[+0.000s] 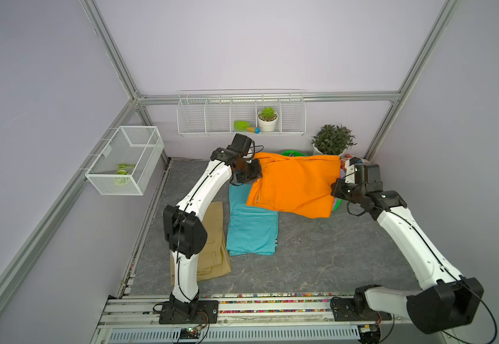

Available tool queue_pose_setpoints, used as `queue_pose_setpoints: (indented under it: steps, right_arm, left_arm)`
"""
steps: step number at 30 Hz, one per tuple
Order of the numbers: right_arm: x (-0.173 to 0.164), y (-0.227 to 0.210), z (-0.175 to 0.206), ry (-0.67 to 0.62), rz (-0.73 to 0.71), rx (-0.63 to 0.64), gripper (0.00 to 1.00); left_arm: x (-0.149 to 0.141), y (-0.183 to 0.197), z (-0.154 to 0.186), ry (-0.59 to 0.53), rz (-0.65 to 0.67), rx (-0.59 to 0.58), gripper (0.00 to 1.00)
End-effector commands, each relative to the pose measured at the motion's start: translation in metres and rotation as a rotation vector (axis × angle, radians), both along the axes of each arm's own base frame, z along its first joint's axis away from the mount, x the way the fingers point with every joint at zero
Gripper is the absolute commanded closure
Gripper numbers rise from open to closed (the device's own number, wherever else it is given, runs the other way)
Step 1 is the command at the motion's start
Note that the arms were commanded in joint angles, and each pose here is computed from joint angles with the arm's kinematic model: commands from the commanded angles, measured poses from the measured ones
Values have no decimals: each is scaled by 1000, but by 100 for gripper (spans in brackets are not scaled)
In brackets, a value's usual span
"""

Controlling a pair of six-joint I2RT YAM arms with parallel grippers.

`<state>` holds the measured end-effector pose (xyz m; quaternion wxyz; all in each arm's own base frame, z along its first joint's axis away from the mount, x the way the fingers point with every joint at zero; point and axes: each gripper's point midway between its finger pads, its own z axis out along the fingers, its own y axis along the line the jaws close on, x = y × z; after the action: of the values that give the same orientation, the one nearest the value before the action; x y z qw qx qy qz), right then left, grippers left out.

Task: Put the folded long pants in the basket
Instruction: Place the long pant in the basket.

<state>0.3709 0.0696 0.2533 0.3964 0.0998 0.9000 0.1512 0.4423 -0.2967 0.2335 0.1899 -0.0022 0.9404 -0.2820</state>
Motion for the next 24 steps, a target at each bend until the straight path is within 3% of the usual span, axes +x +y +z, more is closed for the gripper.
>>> queue_pose_setpoints:
  steps: [1, 8, 24]
  right_arm:
    - [3, -13, 19, -41, -70, 52, 100]
    - [0, -35, 13, -6, -139, 38, 100]
    - [9, -62, -11, 63, -237, -10, 100]
  left_arm:
    - [31, -4, 32, -114, -36, -64, 100]
    - [70, -28, 37, -161, -79, -234, 100]
    - [109, -74, 35, -230, -161, -487, 100]
